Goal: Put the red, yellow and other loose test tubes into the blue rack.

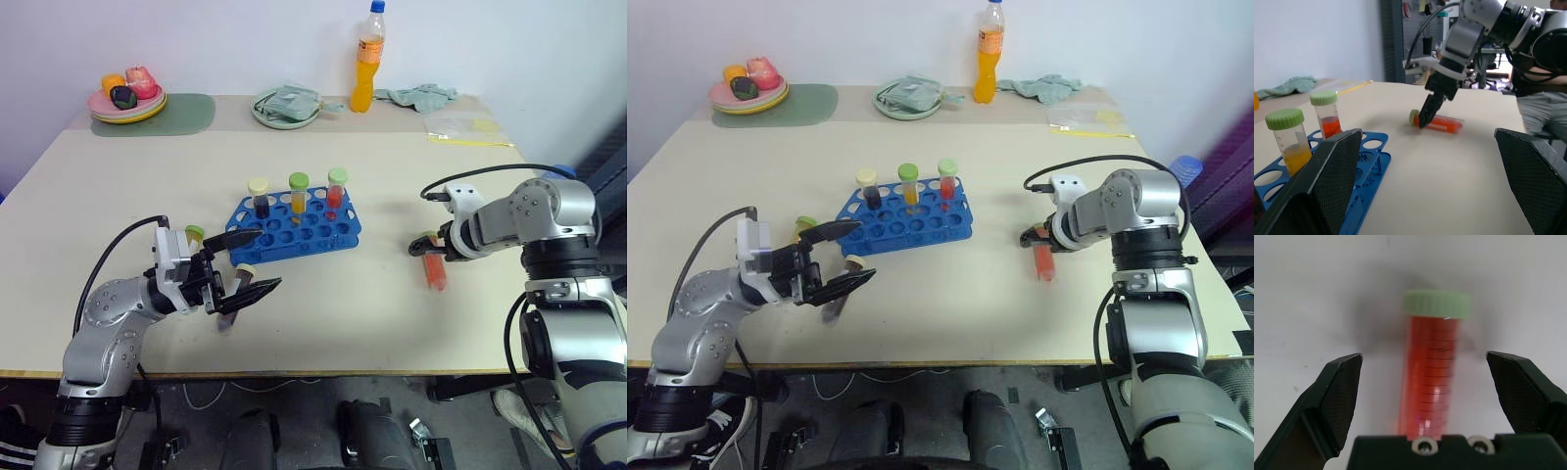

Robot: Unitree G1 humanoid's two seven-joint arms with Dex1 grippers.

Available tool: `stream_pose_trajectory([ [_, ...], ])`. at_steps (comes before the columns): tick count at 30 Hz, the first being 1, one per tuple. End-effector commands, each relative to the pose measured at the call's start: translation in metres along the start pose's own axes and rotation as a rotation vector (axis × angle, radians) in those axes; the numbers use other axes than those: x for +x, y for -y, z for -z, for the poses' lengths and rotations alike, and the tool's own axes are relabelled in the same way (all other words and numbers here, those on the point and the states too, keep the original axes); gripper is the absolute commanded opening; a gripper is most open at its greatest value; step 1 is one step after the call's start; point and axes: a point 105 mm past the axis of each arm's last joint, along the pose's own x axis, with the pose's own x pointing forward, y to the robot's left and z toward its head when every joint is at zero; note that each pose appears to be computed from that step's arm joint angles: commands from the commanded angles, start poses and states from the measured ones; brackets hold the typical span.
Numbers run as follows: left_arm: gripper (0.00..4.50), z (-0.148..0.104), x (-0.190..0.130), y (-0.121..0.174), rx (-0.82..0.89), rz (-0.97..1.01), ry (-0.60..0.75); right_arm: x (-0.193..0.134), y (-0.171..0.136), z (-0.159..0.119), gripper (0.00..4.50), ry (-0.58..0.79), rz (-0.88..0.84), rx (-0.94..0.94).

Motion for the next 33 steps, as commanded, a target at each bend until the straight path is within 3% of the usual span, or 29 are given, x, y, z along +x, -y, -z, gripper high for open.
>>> stream_pose_trajectory([
  [1,4.47,-0.012,0.000,0.001,0.040,-0.008,0.020,-0.010,-0.002,-0.013,4.50,0.038,0.025,-0.007],
  [3,4.47,-0.012,0.000,0.002,0.041,-0.013,0.021,-0.006,0.000,-0.009,4.50,0.025,0.041,-0.012],
  [6,4.50,-0.012,-0.001,0.001,0.044,-0.019,0.018,-0.003,0.001,-0.004,3.64,0.012,0.043,-0.008],
  [11,4.50,-0.012,-0.002,-0.001,0.047,-0.022,0.012,-0.006,0.003,-0.006,1.15,0.042,0.077,-0.042],
  [18,4.50,-0.012,-0.004,-0.010,0.060,-0.019,0.006,-0.036,-0.027,-0.034,1.15,0.296,-0.107,-0.039],
  [22,4.50,-0.015,-0.003,-0.013,0.066,-0.009,0.004,-0.085,-0.049,-0.047,1.15,0.833,-0.248,-0.145],
  [25,4.50,-0.017,-0.005,-0.019,0.067,-0.009,0.001,-0.106,-0.069,-0.036,1.15,1.094,-0.315,-0.206],
  [28,4.50,-0.014,-0.008,-0.026,0.058,-0.009,-0.007,-0.100,-0.089,-0.028,1.15,1.196,-0.394,-0.203],
  [31,4.50,-0.011,-0.011,-0.031,0.050,0.004,-0.027,-0.092,-0.116,-0.026,1.15,1.346,-0.358,-0.322],
  [33,4.50,-0.012,-0.013,-0.034,0.051,0.009,-0.034,-0.087,-0.127,-0.030,1.15,1.398,-0.357,-0.298],
])
